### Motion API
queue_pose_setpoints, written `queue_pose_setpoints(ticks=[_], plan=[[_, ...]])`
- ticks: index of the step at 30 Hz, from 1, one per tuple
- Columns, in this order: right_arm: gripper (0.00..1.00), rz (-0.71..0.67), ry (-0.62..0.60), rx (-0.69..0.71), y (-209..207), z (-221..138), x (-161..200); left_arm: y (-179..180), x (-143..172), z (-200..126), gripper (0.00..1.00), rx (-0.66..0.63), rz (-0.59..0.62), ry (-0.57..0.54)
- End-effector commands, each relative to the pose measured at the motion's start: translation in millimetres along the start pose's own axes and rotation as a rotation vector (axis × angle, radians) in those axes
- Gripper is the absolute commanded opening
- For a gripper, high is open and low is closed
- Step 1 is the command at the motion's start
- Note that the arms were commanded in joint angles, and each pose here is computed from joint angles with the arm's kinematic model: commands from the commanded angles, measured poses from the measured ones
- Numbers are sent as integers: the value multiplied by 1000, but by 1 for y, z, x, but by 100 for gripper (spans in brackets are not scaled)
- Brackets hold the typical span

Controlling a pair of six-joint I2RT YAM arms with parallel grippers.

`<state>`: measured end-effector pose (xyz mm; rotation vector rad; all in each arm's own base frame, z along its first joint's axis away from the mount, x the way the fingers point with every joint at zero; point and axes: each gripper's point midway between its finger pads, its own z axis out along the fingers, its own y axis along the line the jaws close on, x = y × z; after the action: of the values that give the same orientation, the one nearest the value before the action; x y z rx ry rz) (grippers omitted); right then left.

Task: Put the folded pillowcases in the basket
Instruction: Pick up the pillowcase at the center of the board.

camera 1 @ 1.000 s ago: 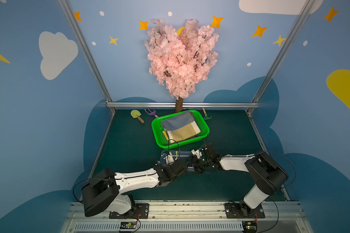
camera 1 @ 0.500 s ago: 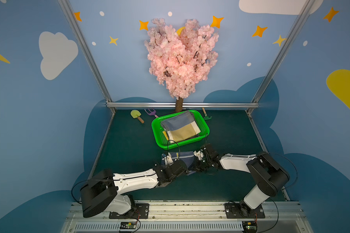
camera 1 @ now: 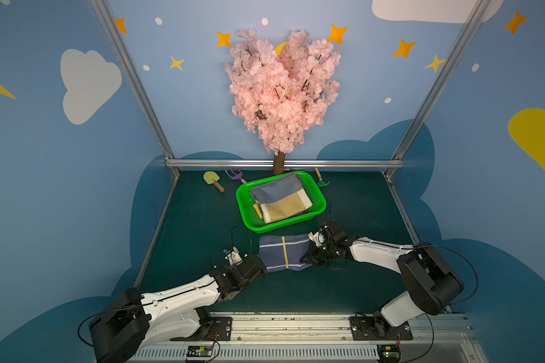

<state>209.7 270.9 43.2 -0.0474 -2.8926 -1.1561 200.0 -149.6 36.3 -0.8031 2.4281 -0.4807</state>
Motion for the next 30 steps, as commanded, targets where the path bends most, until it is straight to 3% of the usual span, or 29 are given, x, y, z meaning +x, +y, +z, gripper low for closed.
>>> queue_pose_setpoints(ticks=[1,11,22,24,26,27,29,30], plan=[[0,-28,1,-22,12,-9,0,13,8,10,100,25,-52,57],[0,-35,1,-17,14,-16,3,-29,23,25,99,198,-35,152],[0,-32,-8,-39,17,-22,0,-47,87,57,96,212,-20,474],[0,-34,-10,-41,17,-23,0,-50,93,59,81,221,-24,502],[0,-32,-11,-40,16,-23,-1,-52,94,61,38,220,-27,504],[0,-29,-9,-40,15,-23,-1,-54,93,60,21,217,-22,499],[0,-28,-7,-41,14,-22,-1,-58,90,59,3,207,2,490],[0,-27,-4,-40,14,-22,0,-60,89,57,3,207,19,486]])
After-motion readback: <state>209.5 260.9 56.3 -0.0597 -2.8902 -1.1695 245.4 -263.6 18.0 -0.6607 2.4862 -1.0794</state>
